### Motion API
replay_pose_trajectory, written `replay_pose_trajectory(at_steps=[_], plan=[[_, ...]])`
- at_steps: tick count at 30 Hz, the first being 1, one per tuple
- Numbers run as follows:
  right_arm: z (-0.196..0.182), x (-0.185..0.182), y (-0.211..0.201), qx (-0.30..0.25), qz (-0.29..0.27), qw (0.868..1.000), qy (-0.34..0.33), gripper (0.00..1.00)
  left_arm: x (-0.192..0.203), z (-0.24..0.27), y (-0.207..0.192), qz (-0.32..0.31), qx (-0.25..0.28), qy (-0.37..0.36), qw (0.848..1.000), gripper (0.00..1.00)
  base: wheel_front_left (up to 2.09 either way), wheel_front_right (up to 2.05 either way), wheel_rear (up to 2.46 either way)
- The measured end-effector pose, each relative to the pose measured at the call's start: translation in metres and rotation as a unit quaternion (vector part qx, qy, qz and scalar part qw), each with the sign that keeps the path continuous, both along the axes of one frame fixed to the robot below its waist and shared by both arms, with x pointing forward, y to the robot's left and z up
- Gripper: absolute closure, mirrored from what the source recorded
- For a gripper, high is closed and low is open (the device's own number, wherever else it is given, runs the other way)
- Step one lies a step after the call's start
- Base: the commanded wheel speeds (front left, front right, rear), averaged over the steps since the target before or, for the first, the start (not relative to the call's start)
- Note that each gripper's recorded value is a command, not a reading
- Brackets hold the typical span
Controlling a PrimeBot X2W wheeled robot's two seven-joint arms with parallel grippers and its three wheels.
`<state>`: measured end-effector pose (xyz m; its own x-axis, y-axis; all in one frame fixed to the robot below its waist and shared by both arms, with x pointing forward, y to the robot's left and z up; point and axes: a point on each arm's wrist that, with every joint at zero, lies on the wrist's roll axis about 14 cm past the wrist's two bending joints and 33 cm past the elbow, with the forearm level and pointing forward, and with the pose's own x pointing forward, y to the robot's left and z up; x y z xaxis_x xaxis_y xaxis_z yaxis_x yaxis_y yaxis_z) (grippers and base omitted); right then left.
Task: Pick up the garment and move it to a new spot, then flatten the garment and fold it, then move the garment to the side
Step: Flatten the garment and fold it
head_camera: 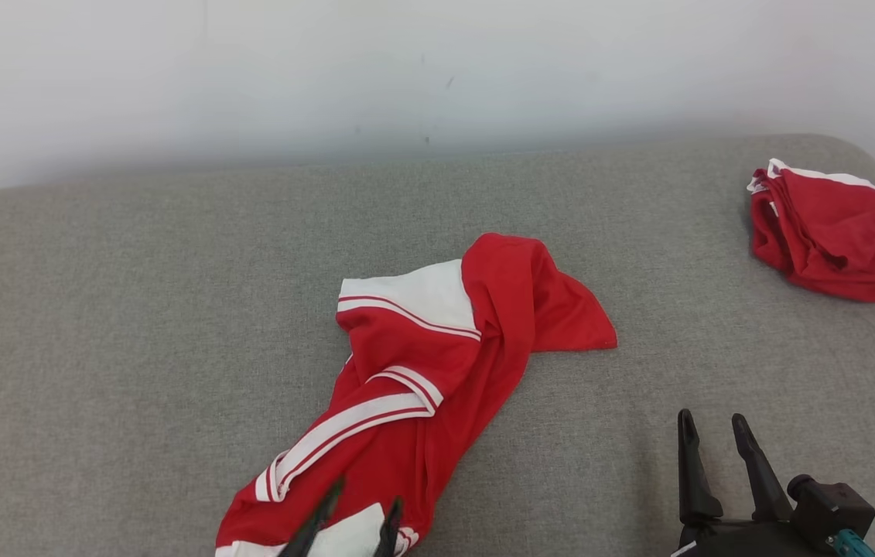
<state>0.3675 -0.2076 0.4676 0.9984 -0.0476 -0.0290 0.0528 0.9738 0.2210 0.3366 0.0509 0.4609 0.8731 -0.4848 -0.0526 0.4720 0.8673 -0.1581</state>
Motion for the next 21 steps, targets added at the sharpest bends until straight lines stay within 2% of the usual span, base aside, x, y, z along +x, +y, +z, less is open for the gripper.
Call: replay_pose_trajectory(at_steps=[10, 16, 21], plan=[[0.0, -0.008, -0.006, 0.005, -0.012, 1.0, 0.001, 0.0, 0.032, 0.033, 0.013, 0.003, 0.03, -0.069, 0.997, 0.0, 0.0, 0.0, 0.0], [-0.002, -0.014, -0.018, 0.011, -0.031, 0.999, 0.004, 0.0, 0.055, 0.028, 0.0, -0.028, 0.05, -0.07, 0.996, 0.0, 0.0, 0.0, 0.0], [-0.005, -0.019, -0.031, 0.014, -0.053, 0.998, 0.008, 0.0, 0.064, 0.002, -0.018, -0.066, 0.064, -0.033, 0.995, 0.0, 0.0, 0.0, 0.0]])
